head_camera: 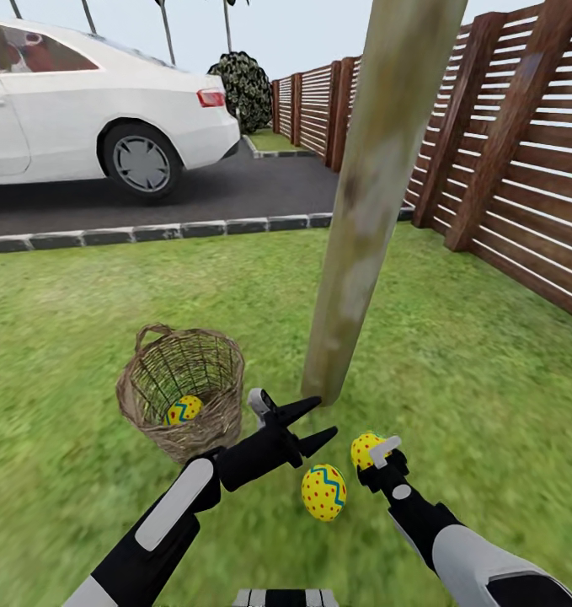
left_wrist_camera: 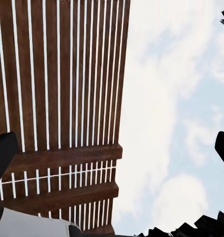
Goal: Take the three Easter eggs out of the wicker basket on the lawn in the garden, then place them on the lawn next to a single tree (choose any tree) so that all three eggs are next to the same tree and none are left in the basket.
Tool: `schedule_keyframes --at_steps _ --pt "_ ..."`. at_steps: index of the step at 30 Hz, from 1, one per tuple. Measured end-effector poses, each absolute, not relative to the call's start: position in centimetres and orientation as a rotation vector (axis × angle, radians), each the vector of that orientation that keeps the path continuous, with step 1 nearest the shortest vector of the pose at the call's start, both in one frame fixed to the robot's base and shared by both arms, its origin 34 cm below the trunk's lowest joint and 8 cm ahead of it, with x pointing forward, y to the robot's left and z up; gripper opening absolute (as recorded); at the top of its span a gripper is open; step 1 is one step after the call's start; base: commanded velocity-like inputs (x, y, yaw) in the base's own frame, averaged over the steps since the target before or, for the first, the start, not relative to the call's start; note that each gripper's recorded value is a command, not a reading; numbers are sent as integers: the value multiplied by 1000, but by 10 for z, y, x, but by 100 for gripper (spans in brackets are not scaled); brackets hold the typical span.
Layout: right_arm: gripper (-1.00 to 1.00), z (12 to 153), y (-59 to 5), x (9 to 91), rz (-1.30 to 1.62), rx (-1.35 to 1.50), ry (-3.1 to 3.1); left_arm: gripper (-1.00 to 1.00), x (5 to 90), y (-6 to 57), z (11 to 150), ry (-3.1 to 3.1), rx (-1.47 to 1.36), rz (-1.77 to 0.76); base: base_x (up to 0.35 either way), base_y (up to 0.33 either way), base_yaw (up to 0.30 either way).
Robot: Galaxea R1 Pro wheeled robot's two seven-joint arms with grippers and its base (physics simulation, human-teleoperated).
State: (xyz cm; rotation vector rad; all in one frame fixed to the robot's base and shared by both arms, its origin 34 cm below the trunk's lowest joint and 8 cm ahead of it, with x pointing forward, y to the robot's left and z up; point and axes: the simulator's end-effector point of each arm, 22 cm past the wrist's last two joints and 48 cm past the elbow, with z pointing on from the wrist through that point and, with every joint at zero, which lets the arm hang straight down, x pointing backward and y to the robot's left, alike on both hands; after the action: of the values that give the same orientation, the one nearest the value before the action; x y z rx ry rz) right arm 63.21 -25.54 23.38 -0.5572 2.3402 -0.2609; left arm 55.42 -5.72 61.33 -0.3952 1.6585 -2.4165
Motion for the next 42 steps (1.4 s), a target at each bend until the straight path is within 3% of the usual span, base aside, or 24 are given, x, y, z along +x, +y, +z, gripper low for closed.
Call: schedule_keyframes --at_steps 42 --pt "-100 138 -262 575 -241 -570 2535 100 565 -63 523 1742 -636 -2440 0 0 0"
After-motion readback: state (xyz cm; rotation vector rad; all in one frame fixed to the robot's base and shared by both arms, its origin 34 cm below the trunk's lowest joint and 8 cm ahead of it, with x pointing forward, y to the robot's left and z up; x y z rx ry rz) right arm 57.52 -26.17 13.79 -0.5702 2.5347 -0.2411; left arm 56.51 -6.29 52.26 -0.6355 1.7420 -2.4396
